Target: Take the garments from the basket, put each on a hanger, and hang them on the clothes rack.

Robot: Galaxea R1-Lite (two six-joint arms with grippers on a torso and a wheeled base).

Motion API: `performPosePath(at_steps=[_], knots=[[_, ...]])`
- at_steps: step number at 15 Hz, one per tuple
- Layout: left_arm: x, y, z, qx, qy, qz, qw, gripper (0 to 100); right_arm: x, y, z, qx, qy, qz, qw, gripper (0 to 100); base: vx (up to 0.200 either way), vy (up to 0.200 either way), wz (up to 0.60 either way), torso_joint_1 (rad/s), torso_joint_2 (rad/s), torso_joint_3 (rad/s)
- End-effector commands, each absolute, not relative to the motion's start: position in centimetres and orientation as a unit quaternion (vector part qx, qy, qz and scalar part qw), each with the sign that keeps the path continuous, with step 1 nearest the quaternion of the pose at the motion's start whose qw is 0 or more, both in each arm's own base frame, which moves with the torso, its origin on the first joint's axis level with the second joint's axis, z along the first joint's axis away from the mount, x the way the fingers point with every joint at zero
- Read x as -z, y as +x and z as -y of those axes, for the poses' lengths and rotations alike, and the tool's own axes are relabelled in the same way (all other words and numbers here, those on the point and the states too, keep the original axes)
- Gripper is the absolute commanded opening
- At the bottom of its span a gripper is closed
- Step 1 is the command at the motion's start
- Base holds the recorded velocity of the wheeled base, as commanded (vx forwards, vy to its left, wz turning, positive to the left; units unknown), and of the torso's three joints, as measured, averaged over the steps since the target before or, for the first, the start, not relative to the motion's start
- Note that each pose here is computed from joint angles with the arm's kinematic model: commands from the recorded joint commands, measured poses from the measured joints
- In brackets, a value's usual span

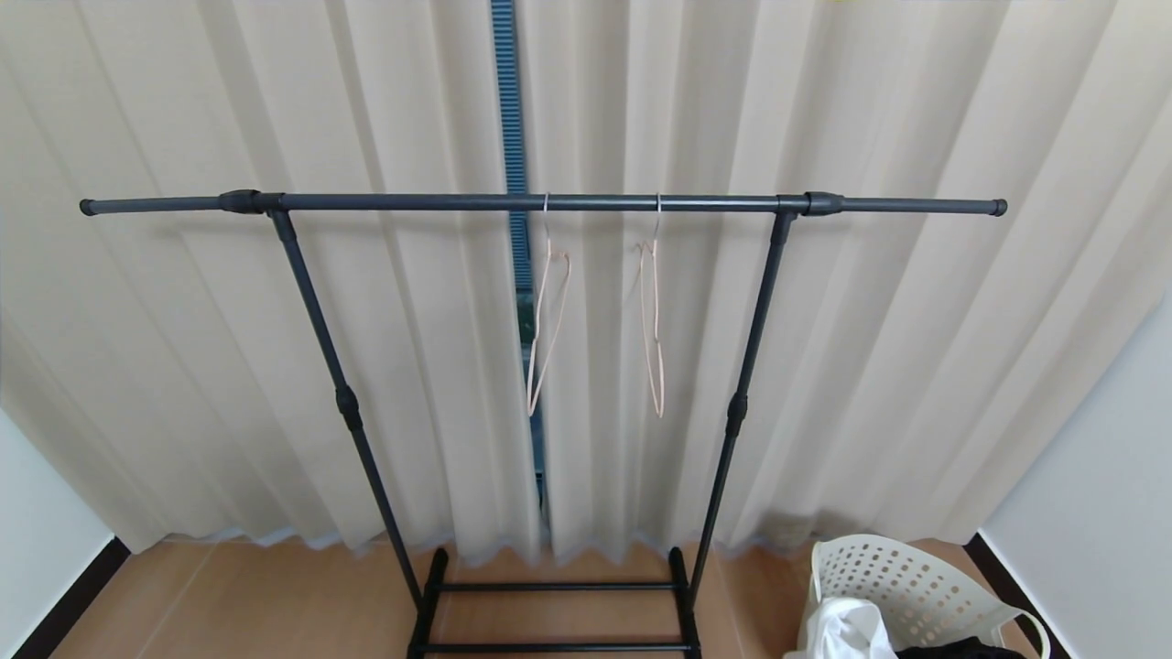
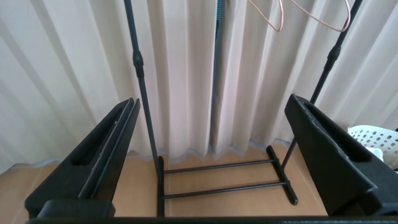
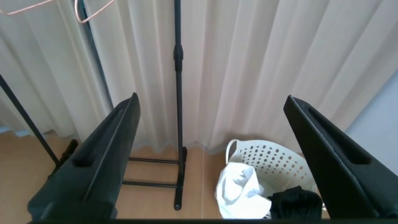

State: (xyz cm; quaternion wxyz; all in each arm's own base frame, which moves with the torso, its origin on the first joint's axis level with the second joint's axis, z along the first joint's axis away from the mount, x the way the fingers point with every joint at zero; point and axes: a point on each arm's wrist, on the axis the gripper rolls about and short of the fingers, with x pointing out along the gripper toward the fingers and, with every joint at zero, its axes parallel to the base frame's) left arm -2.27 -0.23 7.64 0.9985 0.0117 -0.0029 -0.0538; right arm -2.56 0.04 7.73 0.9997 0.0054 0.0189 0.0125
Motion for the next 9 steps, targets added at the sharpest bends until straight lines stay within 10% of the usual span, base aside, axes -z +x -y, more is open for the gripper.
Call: performPosePath(at_steps=[1, 9], knots=[[-7.64, -2.26, 0.23, 0.054, 0.012, 0.002, 0.998, 100, -7.72, -2.55, -0.04, -0.013, 0.006, -0.020, 1.000, 100, 0.000, 0.000, 0.00, -0.159, 0.36, 0.217], [-7.65, -2.26, 0.22, 0.053, 0.012, 0.003, 0.999, 100, -7.74, -2.55, -0.04, -0.013, 0.008, -0.019, 1.000, 100, 0.000, 0.000, 0.00, -0.167, 0.41, 0.233]])
